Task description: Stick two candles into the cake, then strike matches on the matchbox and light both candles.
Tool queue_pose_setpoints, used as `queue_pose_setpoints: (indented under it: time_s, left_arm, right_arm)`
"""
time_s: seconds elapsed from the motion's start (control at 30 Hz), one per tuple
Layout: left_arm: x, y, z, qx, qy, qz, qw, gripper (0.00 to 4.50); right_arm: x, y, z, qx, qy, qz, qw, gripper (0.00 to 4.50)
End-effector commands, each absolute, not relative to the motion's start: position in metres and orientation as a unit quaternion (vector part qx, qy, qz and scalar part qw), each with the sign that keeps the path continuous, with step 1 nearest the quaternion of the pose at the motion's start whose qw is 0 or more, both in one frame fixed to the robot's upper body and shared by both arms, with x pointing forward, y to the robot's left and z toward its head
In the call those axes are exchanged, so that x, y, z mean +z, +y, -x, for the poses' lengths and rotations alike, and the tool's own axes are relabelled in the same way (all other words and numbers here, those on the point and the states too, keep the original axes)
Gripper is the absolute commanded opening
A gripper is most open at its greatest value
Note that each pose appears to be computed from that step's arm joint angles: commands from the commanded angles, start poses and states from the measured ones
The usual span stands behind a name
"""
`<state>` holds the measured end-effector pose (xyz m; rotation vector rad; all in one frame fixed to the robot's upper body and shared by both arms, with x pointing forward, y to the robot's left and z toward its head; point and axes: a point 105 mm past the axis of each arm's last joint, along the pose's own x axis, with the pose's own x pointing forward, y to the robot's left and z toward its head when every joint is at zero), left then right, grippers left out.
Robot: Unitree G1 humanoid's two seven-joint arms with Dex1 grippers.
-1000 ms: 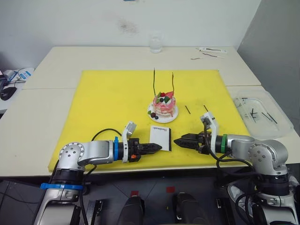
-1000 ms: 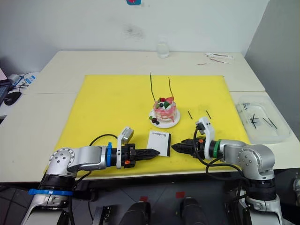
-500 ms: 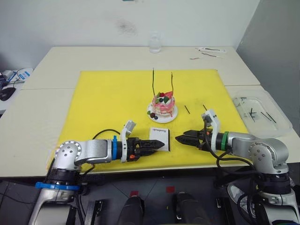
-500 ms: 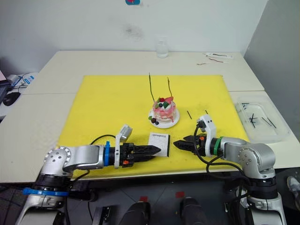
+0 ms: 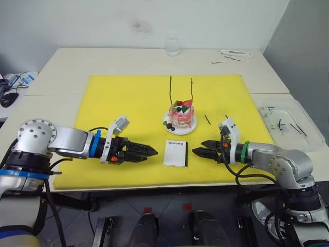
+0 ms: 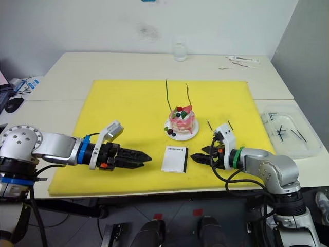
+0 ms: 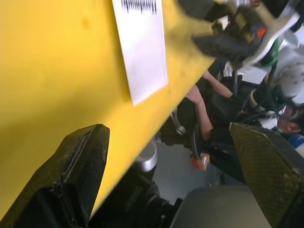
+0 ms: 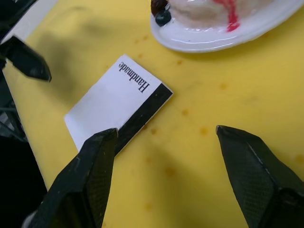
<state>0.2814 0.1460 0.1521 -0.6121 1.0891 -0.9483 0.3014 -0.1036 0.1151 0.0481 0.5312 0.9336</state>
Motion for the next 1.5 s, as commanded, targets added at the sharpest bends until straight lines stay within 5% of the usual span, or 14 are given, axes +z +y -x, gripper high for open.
queue_pose_setpoints:
  time_s: [0.03, 0.23, 0.5, 1.03, 1.5]
  left_arm:
    - [0.150, 0.143, -0.291, -0.430, 0.491, 0.299, 0.696, 4.50]
    - [0.132, 0.128, -0.296, -0.427, 0.514, 0.294, 0.683, 4.50]
    - [0.131, 0.132, -0.309, -0.414, 0.506, 0.280, 0.703, 4.50]
    - [0.136, 0.102, -0.312, -0.463, 0.497, 0.312, 0.664, 4.50]
    - [0.129, 0.101, -0.307, -0.464, 0.498, 0.319, 0.660, 4.50]
  right_arm:
    - [0.130, -0.101, -0.302, 0.463, 0.207, 0.049, 0.860, 2.21]
    - [0.126, -0.104, -0.300, 0.469, 0.188, 0.144, 0.851, 0.04]
    - [0.128, -0.103, -0.297, 0.474, 0.182, 0.145, 0.849, 0.04]
    - [0.106, -0.062, -0.302, 0.492, 0.183, 0.142, 0.839, 0.04]
    - [0.116, -0.027, -0.308, 0.519, 0.152, 0.126, 0.832, 0.04]
